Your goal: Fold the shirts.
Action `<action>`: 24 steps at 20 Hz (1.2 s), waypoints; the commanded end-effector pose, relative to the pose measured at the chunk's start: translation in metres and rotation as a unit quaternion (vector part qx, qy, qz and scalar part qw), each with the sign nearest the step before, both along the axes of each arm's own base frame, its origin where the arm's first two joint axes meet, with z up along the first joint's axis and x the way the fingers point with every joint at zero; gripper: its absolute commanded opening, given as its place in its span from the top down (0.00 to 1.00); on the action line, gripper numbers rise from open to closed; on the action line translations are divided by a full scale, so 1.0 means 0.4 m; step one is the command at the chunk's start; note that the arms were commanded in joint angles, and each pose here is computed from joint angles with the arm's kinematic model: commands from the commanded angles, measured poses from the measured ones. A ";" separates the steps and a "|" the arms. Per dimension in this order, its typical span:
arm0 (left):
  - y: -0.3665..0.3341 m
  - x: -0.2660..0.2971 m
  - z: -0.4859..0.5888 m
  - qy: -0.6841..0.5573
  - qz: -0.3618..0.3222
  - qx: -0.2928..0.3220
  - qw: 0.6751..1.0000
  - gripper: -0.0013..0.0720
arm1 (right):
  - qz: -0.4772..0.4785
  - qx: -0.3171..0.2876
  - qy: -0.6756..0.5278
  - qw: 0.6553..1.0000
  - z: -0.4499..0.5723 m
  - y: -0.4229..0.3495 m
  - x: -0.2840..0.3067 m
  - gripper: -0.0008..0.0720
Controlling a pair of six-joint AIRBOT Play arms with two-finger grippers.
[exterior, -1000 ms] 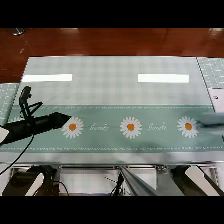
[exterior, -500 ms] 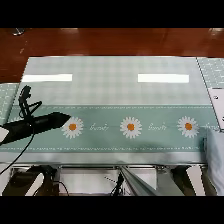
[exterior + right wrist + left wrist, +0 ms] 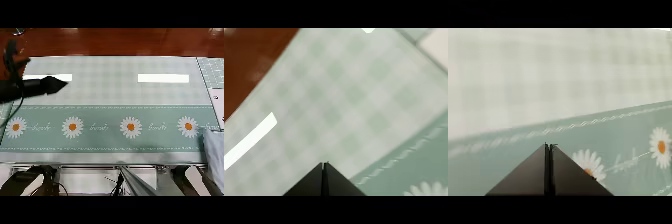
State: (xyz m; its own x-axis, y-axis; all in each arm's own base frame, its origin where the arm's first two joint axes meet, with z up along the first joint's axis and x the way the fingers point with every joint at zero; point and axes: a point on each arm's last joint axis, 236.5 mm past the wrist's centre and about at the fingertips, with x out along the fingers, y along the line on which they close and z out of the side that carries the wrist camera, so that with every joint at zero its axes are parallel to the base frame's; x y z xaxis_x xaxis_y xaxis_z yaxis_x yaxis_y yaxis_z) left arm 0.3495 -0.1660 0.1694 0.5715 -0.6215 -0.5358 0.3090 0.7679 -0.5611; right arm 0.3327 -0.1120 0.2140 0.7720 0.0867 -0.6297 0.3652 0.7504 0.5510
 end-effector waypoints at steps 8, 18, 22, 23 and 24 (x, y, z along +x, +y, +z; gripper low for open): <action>0.118 0.009 -0.338 0.158 0.006 0.262 0.952 0.92 | 0.261 -0.223 0.253 0.905 -0.481 0.378 0.109 0.96; 0.168 -0.015 -0.386 0.192 0.018 0.270 0.943 0.92 | 0.273 -0.213 0.318 0.883 -0.546 0.368 0.047 0.96; 0.168 -0.015 -0.386 0.192 0.018 0.270 0.943 0.92 | 0.273 -0.213 0.318 0.883 -0.546 0.368 0.047 0.96; 0.168 -0.015 -0.386 0.192 0.018 0.270 0.943 0.92 | 0.273 -0.213 0.318 0.883 -0.546 0.368 0.047 0.96; 0.168 -0.015 -0.386 0.192 0.018 0.270 0.943 0.92 | 0.273 -0.213 0.318 0.883 -0.546 0.368 0.047 0.96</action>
State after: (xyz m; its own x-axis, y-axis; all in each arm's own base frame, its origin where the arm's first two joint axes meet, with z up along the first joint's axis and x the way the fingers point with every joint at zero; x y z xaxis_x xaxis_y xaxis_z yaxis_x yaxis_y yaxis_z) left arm 0.3438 -0.0993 0.0156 0.2881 -0.1832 -0.9399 0.1316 0.9798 -0.1507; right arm 0.3523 0.0353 -0.0039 0.1706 -0.0117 -0.9853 0.0193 0.9998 -0.0085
